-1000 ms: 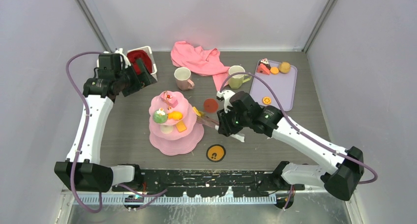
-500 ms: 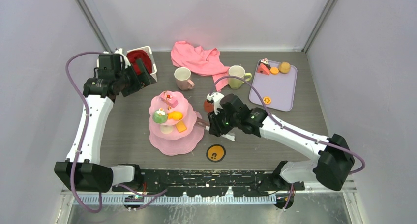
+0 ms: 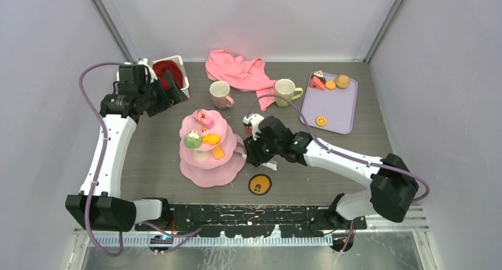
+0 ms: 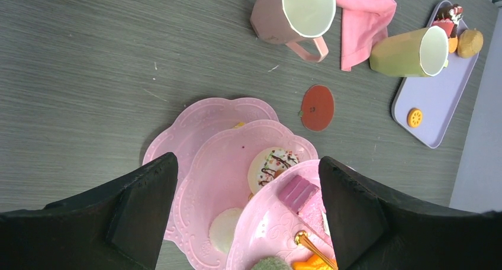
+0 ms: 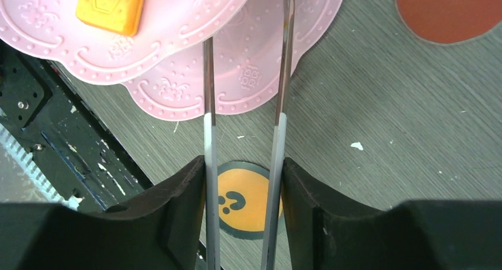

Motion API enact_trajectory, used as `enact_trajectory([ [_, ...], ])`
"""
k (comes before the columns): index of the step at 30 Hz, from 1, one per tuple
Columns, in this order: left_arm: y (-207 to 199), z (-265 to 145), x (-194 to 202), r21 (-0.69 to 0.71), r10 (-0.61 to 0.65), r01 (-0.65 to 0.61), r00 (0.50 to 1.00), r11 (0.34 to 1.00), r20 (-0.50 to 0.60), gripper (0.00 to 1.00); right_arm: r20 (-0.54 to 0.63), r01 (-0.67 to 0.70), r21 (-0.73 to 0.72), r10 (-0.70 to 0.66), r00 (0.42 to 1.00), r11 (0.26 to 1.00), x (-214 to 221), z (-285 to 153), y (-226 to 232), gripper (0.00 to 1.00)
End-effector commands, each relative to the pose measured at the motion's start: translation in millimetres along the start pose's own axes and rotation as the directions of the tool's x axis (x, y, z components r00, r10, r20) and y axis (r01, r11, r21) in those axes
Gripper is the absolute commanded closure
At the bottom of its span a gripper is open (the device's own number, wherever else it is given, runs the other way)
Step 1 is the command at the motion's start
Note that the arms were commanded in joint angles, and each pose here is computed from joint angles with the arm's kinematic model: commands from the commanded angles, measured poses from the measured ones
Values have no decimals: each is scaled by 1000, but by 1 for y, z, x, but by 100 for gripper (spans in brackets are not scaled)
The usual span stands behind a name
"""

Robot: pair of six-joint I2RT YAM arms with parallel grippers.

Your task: Serve the afternoon tea

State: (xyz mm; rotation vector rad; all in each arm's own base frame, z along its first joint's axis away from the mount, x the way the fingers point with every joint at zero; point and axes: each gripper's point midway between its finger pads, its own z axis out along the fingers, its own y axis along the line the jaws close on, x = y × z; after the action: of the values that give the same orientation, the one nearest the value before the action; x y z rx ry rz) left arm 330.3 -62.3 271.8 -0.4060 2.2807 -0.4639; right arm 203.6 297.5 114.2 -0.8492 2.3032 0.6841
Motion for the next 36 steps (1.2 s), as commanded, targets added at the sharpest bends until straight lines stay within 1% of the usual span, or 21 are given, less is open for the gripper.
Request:
enact_trajectory([
  [1, -7, -6, -14, 18, 13, -14, 999, 1000, 46, 12, 133, 28, 14, -29, 991, 1000, -33, -21, 4, 47],
  [3, -7, -6, -15, 21, 13, -14, 999, 1000, 46, 12, 135, 26, 21, -28, 990, 999, -33, -25, 3, 47],
  [6, -7, -7, -14, 22, 14, -15, 999, 1000, 46, 12, 142, 23, 45, -29, 989, 999, -32, -35, 0, 51],
  [13, -8, -7, -14, 27, 15, -16, 999, 1000, 45, 12, 107, 21, 193, -42, 993, 981, -12, -64, -27, 66],
  [15, -9, -6, -14, 32, 12, -13, 999, 999, 42, 12, 102, 9, 239, -35, 994, 971, -8, -70, -37, 73],
  [18, -10, -6, -13, 37, 11, -12, 999, 999, 39, 12, 113, -29, 309, -6, 994, 951, -7, -82, -56, 83],
  [21, -10, -7, -13, 37, 14, -16, 999, 999, 42, 12, 160, -115, 382, 57, 985, 917, -13, -100, -86, 87],
  [24, -10, -8, -13, 37, 17, -19, 999, 999, 42, 12, 248, -214, 451, 109, 963, 867, -26, -123, -120, 88],
  [26, -9, -8, -13, 36, 20, -21, 999, 999, 40, 12, 306, -284, 499, 140, 942, 819, -34, -140, -144, 90],
  [29, -10, -8, -13, 37, 22, -24, 999, 999, 42, 12, 391, -410, 585, 199, 898, 700, -38, -165, -188, 91],
  [31, -11, -8, -14, 42, 22, -24, 999, 999, 42, 12, 426, -470, 607, 237, 873, 641, -37, -175, -215, 89],
  [33, -12, -8, -13, 46, 24, -26, 999, 999, 40, 12, 456, -515, 604, 266, 849, 608, -38, -179, -236, 86],
  [34, -12, -8, -14, 47, 25, -26, 999, 999, 39, 12, 465, -529, 592, 278, 840, 608, -41, -178, -244, 84],
  [36, -12, -8, -13, 48, 26, -28, 999, 998, 34, 12, 482, -561, 587, 305, 821, 584, -44, -178, -262, 82],
])
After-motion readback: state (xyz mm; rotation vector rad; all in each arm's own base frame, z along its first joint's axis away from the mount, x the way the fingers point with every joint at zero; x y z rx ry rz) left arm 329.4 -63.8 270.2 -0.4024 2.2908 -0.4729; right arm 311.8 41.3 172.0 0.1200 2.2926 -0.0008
